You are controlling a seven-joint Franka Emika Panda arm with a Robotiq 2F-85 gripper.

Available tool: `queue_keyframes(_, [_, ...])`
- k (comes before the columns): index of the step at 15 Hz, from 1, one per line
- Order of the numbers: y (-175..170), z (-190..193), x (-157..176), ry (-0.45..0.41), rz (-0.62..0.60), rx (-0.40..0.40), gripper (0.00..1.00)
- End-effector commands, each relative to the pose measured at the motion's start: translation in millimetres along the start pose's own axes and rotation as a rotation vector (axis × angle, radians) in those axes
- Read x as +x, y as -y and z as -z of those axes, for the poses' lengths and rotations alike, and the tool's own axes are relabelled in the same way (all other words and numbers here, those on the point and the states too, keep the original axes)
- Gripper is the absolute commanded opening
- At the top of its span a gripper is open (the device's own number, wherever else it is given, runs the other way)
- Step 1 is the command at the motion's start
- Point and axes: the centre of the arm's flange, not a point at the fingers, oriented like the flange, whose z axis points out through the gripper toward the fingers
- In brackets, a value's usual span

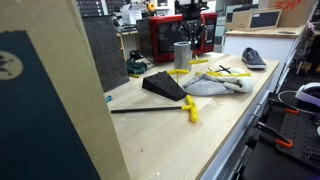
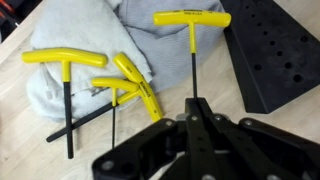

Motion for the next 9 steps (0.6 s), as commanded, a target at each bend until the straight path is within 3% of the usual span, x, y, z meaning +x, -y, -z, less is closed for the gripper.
queue_keyframes(1, [-31.0, -5.9, -3.3, 0.014, 0.077, 0.003, 0.01])
queue_keyframes(5, [-58.0, -24.4, 2.4, 0.061, 0.108, 0.022, 0.01])
queue_keyframes(9, [-94.7, -45.2, 13.8, 0.162, 0.102, 0.029, 0.01])
